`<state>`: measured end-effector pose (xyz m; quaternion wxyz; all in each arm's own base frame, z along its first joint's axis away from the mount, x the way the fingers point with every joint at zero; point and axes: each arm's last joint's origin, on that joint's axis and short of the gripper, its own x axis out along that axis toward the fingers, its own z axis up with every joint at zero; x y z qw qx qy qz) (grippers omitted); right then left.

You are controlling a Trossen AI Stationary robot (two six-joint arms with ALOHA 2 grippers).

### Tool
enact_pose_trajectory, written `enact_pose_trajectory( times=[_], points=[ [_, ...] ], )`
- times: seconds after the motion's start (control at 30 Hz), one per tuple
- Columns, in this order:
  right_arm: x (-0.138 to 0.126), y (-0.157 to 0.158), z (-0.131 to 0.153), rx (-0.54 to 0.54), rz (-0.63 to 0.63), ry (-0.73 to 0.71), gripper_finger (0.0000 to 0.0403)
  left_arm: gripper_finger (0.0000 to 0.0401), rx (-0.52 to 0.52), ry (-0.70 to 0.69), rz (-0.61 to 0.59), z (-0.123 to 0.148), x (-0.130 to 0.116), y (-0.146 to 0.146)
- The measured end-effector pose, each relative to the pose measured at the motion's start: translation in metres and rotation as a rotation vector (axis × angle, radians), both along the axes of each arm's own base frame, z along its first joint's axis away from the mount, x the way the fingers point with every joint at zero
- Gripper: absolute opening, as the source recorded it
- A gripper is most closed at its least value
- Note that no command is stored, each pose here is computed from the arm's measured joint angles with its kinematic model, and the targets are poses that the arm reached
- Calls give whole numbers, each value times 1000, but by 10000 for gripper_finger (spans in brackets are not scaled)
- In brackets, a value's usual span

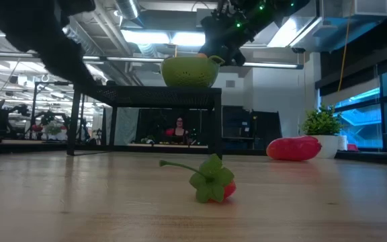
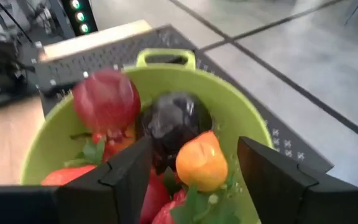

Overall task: Pick & Place Fruit
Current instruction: Put the strawberry into the green strainer bowl on the shelf

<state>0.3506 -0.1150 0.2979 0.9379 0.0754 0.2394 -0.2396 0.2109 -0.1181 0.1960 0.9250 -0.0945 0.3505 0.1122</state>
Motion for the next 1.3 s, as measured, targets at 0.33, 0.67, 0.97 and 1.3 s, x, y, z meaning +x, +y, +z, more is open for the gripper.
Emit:
enact_pose_trajectory(
  times=[0.33, 0.67, 0.97, 1.3],
  points=[
    [-17, 7, 31, -5, 51, -92, 245, 313, 8, -131, -135, 12, 11, -7],
    [-46, 33, 47, 30, 127, 5, 206, 313, -20, -218, -131, 20, 18, -7],
    [-59, 66, 46, -1, 152, 143, 173, 313, -60, -266, -104, 24, 20, -8],
    [-63, 97, 16, -75, 135, 232, 144, 313, -99, -239, -79, 16, 30, -15]
  ],
)
